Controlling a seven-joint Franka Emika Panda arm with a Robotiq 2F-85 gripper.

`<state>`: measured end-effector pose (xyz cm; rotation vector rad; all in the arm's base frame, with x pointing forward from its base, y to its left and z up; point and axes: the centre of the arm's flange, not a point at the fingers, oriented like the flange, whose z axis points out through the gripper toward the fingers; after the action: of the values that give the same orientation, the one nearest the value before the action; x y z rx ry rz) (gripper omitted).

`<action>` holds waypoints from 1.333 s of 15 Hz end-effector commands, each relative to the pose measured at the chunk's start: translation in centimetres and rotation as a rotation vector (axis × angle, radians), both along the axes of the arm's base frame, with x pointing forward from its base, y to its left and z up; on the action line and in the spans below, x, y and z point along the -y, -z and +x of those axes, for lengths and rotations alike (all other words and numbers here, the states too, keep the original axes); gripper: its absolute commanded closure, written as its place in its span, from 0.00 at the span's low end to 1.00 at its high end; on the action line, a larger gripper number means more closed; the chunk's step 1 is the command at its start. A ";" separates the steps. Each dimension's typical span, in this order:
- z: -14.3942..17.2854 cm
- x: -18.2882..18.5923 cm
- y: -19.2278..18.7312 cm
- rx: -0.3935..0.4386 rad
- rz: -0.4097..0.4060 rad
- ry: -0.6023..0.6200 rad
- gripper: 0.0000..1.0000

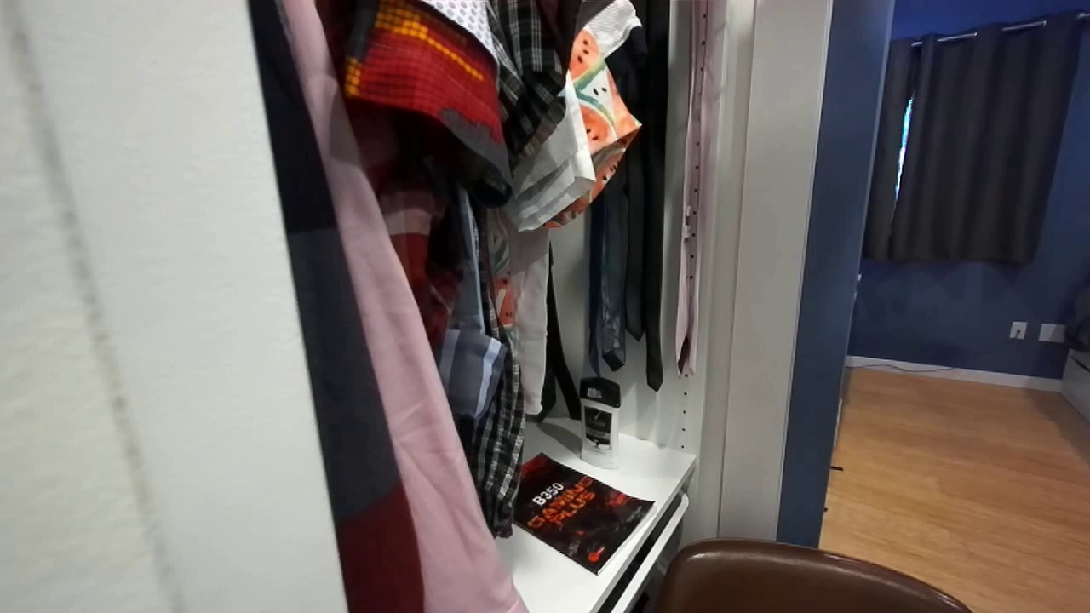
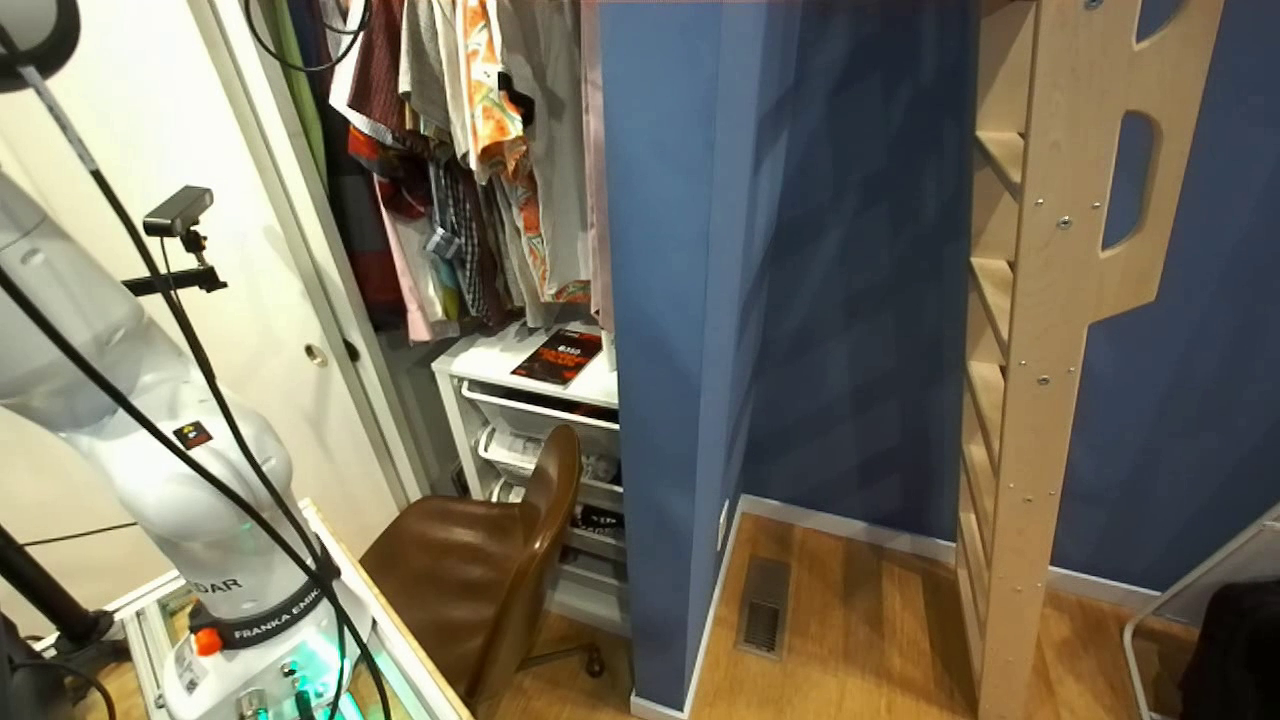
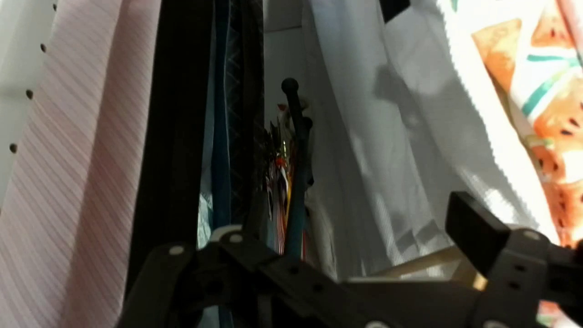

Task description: Put the wooden clothes hanger on the shelf

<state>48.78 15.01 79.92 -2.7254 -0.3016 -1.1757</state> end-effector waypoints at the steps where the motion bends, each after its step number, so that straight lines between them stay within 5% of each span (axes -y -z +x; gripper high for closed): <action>1: 0.8 -0.5 -1.9 0.071 0.076 -0.038 0.00; 13: 2.5 -3.5 -3.0 0.167 0.291 -0.131 0.00; 20: 4.2 -5.5 -1.8 0.301 0.271 -0.154 0.00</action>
<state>51.97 20.13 81.80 -2.2990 -0.3300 -1.3901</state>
